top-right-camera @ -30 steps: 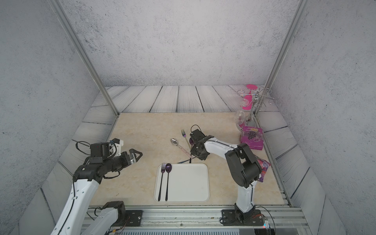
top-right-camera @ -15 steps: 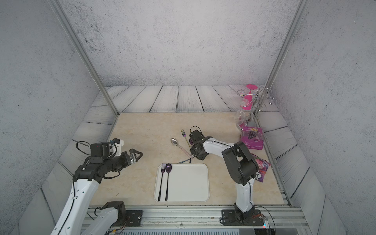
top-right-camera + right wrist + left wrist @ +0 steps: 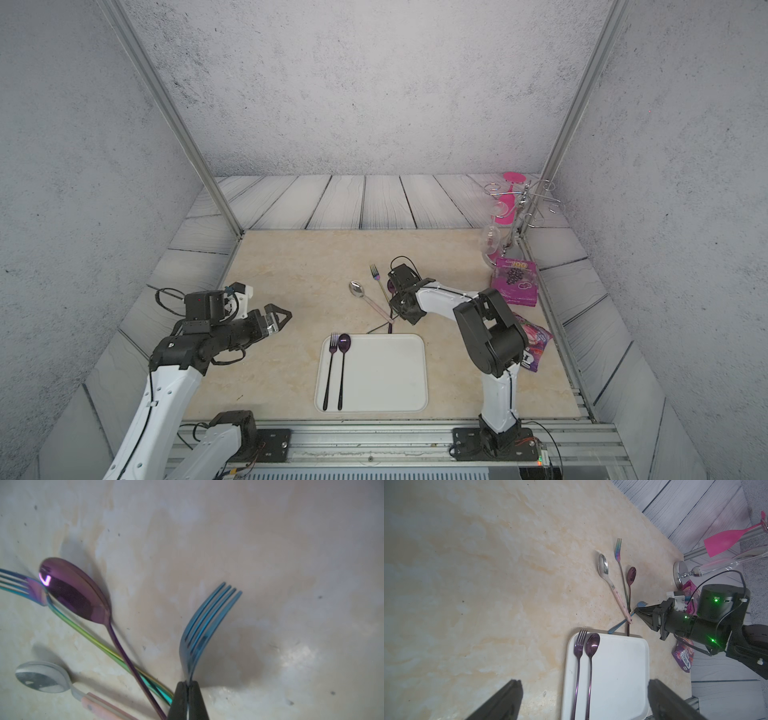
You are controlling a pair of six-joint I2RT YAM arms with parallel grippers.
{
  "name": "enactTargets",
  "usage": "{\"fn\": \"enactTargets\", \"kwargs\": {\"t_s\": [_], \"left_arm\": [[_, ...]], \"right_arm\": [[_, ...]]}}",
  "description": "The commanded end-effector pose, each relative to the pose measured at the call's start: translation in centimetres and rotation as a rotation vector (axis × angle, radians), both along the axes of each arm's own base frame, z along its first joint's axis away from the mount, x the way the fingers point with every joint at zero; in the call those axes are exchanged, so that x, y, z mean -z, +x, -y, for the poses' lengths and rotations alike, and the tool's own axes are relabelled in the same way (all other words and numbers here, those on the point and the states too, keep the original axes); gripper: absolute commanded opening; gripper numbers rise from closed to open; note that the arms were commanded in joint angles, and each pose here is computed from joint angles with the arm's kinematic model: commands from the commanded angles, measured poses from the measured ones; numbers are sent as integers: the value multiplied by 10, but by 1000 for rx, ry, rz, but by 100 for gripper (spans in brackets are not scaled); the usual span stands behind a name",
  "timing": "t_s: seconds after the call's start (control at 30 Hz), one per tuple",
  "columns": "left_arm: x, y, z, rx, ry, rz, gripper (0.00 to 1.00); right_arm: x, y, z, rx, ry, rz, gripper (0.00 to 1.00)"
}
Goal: Set the spoon and fork side by side
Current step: Pick up the fork at the center of the board.
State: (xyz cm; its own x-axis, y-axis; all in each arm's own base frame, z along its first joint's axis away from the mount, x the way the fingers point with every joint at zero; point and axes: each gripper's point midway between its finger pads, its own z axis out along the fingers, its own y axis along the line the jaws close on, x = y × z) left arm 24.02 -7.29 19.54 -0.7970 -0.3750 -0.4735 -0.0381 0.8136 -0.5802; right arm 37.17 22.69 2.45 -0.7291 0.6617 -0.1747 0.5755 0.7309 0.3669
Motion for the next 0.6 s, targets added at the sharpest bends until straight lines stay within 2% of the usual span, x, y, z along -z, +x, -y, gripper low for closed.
{"fn": "enactTargets", "kwargs": {"t_s": [0.0,0.07,0.37,0.57], "left_arm": [[-1,0,3,23,4,19,99],[-2,0,3,22,5,19,99],[1,0,2,21,5,11,99],[3,1,3,21,5,-2,99]], "right_arm": [[8,8,16,49,-43,14,3],[6,15,21,46,-57,26,0],[-11,41,54,10,-159,56,0],[-25,47,80,-18,-249,69,0]]}}
